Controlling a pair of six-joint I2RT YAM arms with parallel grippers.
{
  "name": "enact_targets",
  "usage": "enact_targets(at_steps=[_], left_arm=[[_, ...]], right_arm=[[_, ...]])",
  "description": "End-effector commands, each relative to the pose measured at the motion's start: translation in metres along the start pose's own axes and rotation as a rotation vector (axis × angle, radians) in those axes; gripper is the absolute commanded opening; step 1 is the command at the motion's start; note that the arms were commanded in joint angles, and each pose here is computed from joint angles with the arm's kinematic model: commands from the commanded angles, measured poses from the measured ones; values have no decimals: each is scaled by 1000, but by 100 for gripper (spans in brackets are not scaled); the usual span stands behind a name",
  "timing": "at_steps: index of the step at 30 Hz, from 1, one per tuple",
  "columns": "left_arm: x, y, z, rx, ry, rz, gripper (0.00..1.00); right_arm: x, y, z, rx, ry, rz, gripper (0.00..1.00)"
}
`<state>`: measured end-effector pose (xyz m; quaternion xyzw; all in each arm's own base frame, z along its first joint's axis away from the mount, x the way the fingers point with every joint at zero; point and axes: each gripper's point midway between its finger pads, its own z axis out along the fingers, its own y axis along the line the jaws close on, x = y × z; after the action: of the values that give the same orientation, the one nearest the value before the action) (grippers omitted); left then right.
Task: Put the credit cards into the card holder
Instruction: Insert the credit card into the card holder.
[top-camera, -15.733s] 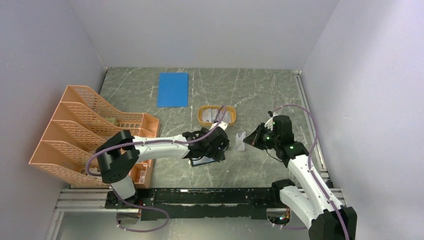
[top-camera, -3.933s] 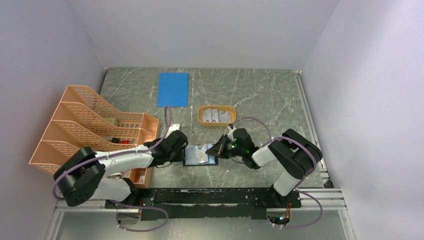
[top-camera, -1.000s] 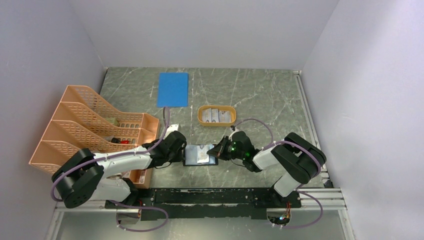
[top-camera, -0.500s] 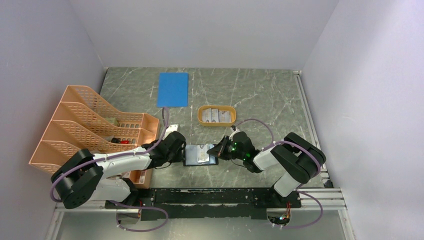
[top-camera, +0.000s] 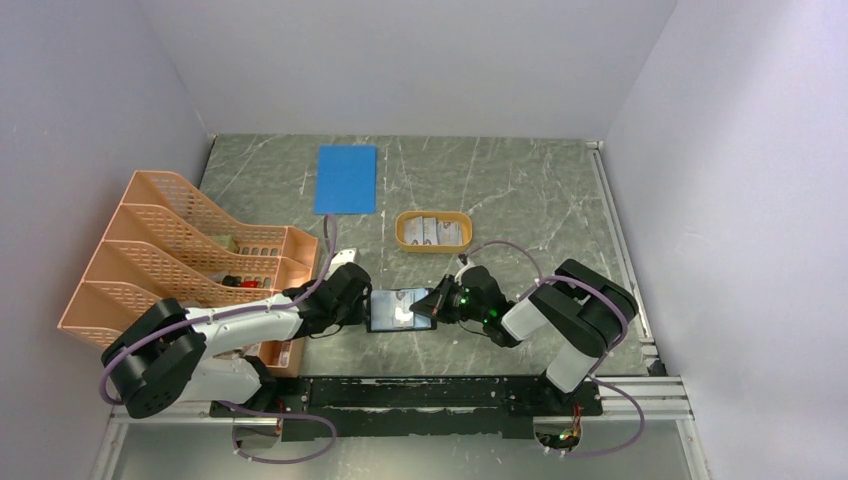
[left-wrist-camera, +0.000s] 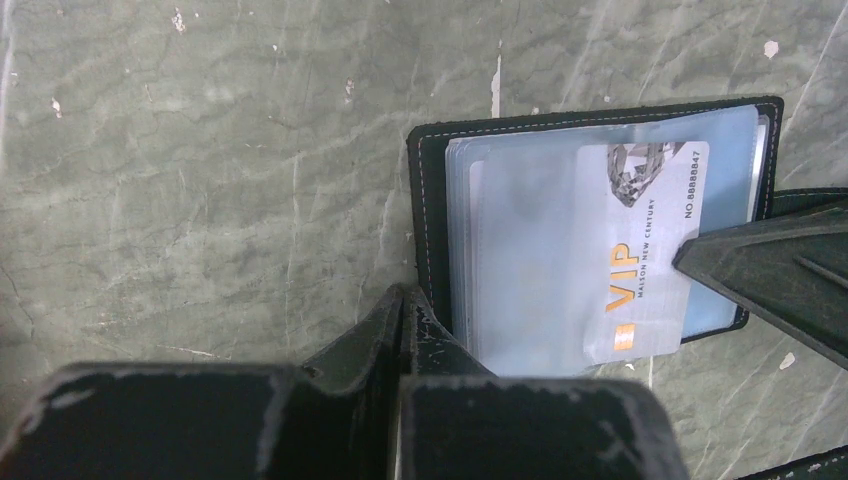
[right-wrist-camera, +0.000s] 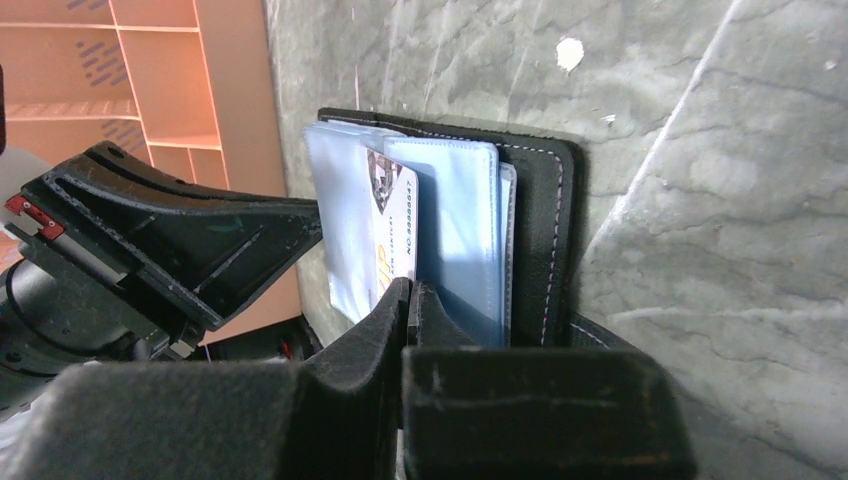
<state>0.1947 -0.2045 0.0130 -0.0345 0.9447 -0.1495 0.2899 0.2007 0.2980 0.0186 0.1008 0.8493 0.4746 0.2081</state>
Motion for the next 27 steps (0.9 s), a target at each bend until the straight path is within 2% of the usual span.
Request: enact_targets(at_steps=[1, 24, 25, 27], left_arm=[[48, 32, -1, -77, 171, 27, 5], [49, 26, 1, -45, 175, 33, 5], [48, 25, 1, -46, 173, 34, 5], [47, 25, 2, -48, 171, 36, 5]], right_arm=[[9, -4, 0, 12, 31, -3, 0], [29, 23, 24, -68, 154, -52, 0], [30, 23, 23, -66, 159, -56, 4], [29, 23, 21, -56, 157, -69, 19]])
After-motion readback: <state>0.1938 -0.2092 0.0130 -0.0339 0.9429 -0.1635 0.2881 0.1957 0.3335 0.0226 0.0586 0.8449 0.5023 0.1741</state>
